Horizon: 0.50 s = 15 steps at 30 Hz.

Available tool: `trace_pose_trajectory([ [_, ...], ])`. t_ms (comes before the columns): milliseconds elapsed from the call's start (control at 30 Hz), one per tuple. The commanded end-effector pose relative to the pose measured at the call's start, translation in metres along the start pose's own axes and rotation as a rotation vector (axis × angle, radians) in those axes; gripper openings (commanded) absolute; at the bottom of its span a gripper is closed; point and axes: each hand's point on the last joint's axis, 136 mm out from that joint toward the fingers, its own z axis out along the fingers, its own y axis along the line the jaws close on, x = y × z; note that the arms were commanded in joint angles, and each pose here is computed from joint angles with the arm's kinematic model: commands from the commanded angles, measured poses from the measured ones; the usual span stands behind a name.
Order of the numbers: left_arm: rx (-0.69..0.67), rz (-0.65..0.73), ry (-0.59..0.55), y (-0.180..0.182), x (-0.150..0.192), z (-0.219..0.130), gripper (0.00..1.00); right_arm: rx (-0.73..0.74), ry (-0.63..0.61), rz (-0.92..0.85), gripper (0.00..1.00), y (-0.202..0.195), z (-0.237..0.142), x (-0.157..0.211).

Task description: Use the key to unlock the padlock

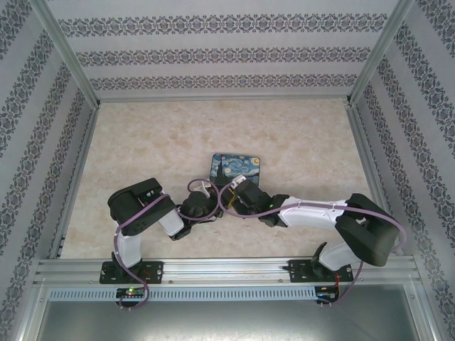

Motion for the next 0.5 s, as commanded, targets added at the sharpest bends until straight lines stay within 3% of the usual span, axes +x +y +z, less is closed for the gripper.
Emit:
trace_pose_trajectory([
  [0,0.078,0.019,0.008,-0.024,0.0,0.003,0.0,0.009,-0.035,0.002,0.27,0.0,0.001,-0.016],
  [167,0.073,0.017,0.008,-0.023,0.0,0.003,0.0,-0.053,-0.06,0.047,0.0,0.002,-0.006,-0.026],
  [367,0.066,0.02,0.004,-0.02,-0.001,0.002,0.0,-0.211,-0.084,0.142,0.0,0.008,-0.02,-0.031],
  [400,0.067,0.02,0.003,-0.02,-0.001,0.003,0.0,-0.242,-0.086,0.158,0.01,0.009,-0.023,-0.031],
  [467,0.061,0.02,0.001,-0.018,-0.001,0.003,0.0,-0.287,-0.099,0.197,0.37,0.009,-0.03,-0.031],
])
